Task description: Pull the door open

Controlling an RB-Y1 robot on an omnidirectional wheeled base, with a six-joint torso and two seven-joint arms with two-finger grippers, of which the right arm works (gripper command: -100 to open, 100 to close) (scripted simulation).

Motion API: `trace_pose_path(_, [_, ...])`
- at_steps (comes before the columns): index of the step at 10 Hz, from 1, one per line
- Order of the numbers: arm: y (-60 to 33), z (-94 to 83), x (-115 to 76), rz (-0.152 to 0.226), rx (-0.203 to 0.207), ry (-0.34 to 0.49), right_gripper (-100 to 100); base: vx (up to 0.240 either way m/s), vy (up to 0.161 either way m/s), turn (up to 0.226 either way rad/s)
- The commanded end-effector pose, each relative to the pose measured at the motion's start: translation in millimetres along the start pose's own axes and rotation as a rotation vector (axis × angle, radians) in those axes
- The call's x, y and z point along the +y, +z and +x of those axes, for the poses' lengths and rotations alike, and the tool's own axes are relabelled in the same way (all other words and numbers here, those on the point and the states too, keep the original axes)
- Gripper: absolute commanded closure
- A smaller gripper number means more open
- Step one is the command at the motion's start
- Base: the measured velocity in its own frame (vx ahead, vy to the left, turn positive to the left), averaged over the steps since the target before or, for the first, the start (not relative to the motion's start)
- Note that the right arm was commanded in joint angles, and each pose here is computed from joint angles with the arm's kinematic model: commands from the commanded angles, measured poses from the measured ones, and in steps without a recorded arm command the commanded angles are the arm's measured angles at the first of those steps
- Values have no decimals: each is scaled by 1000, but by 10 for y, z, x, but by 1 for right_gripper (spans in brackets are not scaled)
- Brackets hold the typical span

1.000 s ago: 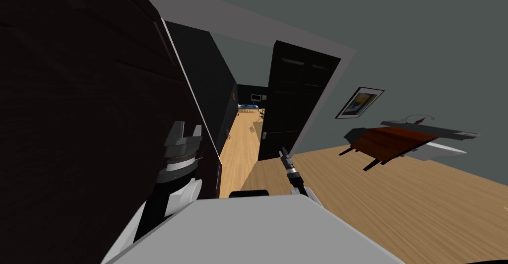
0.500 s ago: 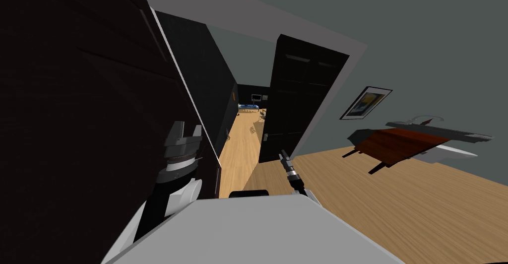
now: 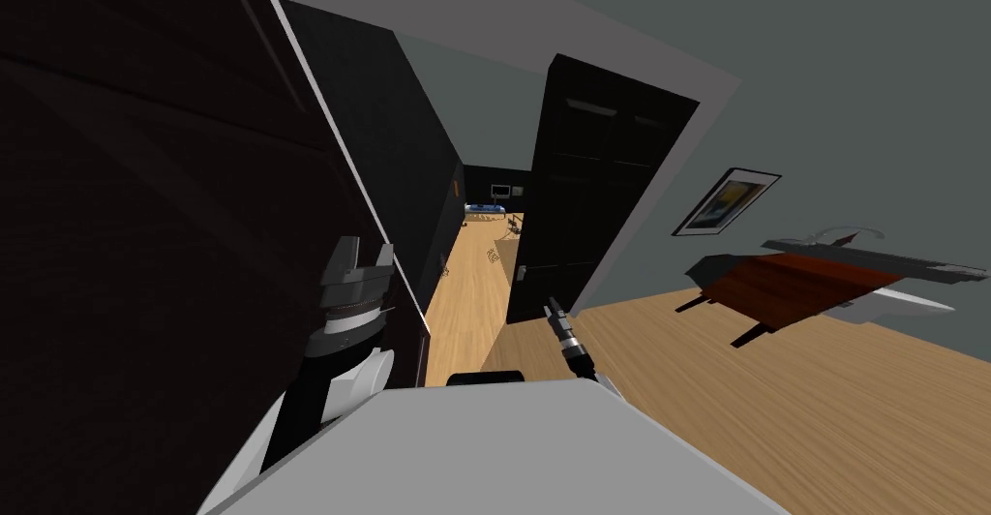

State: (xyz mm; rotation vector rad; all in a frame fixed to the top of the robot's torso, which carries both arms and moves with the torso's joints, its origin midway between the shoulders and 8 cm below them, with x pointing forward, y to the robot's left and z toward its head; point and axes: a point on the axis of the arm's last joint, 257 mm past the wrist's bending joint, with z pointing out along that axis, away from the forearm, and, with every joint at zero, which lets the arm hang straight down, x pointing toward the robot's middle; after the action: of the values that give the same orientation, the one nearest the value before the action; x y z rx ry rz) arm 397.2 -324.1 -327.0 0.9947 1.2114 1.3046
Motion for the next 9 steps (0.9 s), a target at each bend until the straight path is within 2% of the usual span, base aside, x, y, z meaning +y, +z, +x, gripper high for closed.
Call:
trace_pose_path(1, [-43,-1,-105,22,4,13,-100,171,33,8])
trace_pose_path(5, [-197,-23,-408,92,16,50,-100,177,16,4])
trace_pose_path(9, [-288,-35,-559,129,20,71,-100,135,25,-8])
